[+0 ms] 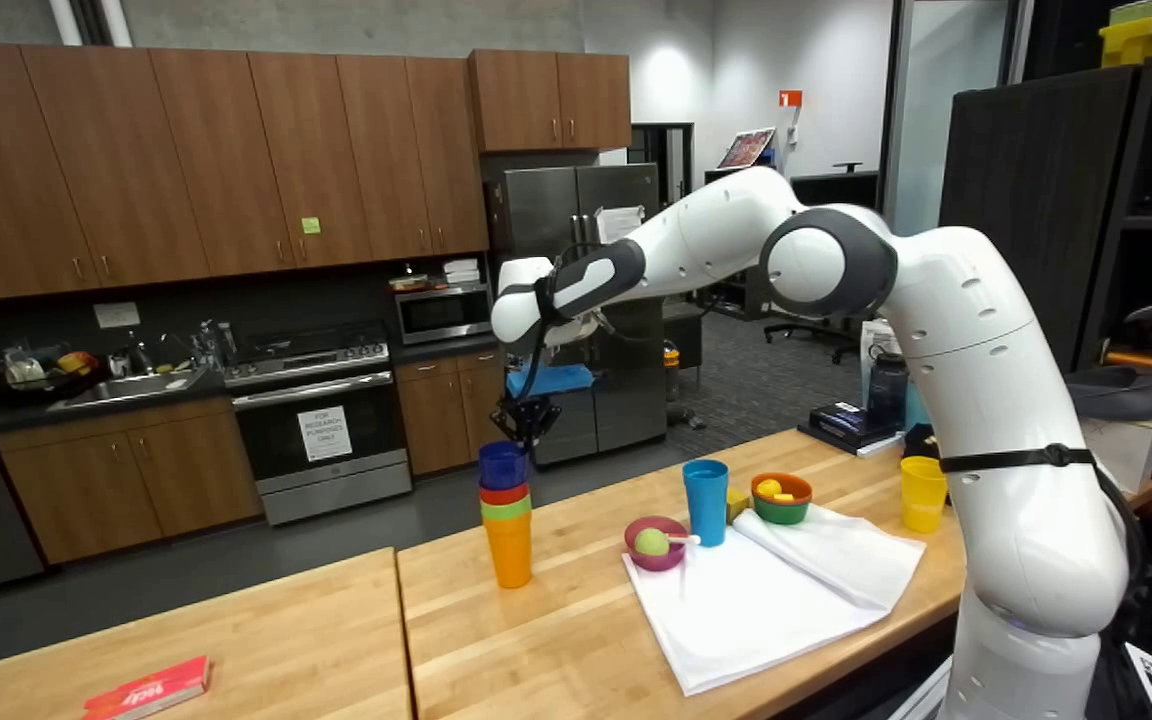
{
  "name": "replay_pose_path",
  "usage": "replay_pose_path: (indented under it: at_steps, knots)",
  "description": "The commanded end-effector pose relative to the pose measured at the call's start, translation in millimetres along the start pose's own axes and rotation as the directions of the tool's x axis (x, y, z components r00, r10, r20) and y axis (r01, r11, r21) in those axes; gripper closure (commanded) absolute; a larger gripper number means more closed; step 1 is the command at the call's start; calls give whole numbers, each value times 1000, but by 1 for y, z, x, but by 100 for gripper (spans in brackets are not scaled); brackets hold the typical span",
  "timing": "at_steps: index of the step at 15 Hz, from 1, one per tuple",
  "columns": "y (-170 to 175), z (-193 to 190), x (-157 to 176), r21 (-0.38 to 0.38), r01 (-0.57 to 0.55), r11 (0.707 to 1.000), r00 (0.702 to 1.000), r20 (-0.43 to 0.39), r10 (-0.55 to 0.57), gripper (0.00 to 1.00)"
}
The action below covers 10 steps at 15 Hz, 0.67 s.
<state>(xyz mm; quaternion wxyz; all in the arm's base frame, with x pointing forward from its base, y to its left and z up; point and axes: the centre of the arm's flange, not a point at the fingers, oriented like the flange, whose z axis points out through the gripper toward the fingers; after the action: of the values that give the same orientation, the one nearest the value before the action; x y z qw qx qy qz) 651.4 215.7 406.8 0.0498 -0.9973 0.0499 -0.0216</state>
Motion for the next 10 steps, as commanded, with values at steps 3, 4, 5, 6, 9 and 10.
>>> replay_pose_path:
  at_steps: [3,4,5,6,9,10]
  knots:
    - [-4,-58,-30,33,40,999,996,-83,-37,99]
    - [-5,-68,-33,46,40,998,994,-107,-35,99]
    - [-7,-81,-37,49,41,998,991,-130,-34,99]
    - [-8,-93,-43,57,46,997,988,-153,-37,99]
    - [-11,-131,-55,67,44,997,973,-231,-28,99]
    - [-9,-141,-58,69,34,997,965,-262,-15,99]
